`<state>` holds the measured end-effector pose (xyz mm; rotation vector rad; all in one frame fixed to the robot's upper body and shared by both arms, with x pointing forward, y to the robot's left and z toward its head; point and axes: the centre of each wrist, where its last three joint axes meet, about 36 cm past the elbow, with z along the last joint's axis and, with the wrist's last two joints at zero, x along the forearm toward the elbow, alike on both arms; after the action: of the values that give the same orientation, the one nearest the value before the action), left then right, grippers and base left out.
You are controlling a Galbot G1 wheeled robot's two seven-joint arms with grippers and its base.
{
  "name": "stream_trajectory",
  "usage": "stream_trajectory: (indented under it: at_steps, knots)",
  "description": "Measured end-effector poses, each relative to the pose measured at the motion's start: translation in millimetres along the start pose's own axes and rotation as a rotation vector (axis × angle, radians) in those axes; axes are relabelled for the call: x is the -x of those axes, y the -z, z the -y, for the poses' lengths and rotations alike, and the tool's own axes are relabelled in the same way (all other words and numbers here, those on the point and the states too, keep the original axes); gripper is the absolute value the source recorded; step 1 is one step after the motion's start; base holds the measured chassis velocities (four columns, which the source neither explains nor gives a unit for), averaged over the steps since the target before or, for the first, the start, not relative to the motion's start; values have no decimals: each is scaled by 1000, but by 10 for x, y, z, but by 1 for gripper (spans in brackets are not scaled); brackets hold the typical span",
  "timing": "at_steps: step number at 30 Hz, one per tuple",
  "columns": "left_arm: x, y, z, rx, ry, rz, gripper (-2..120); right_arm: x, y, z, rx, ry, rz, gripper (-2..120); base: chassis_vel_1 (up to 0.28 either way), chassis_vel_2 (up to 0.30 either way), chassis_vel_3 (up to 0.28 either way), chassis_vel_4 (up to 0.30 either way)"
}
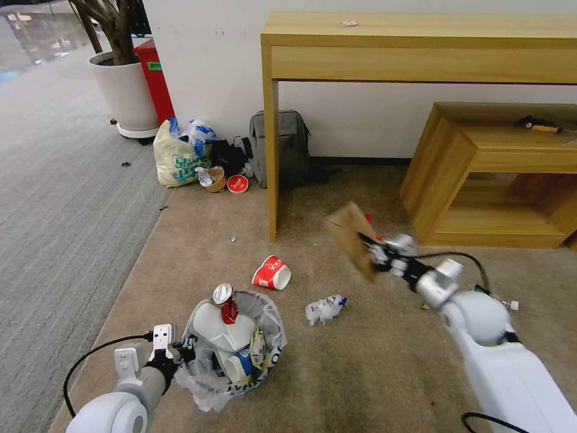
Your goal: Pick up the trash bin and place the garbage on the floor into it.
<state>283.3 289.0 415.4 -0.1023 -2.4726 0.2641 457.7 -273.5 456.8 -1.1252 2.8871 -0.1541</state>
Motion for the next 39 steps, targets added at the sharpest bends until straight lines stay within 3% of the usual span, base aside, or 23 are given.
stream_trajectory:
  at_steps: [2,7,9,18,33,39]
  knots:
    - [4,15,1,2,0,2,0,277,66,-251,27,96,25,0,0,0,0,0]
    - [12,30,-4,3,2,3,0,549,106,-529,64,199,39,0,0,0,0,0]
    - [24,38,3,2,2,4,0,749,154,-751,76,281,39,0,0,0,0,0]
    - [42,39,4,-2,7,3,0,1011,77,-1327,112,442,8,0,0,0,0,0]
    - [64,43,16,-5,3,1,0,797,-375,-1469,108,461,-110,3,0,0,0,0]
    - [53,45,20,-5,2,1,0,810,-411,-1478,96,449,-110,27,0,0,0,0]
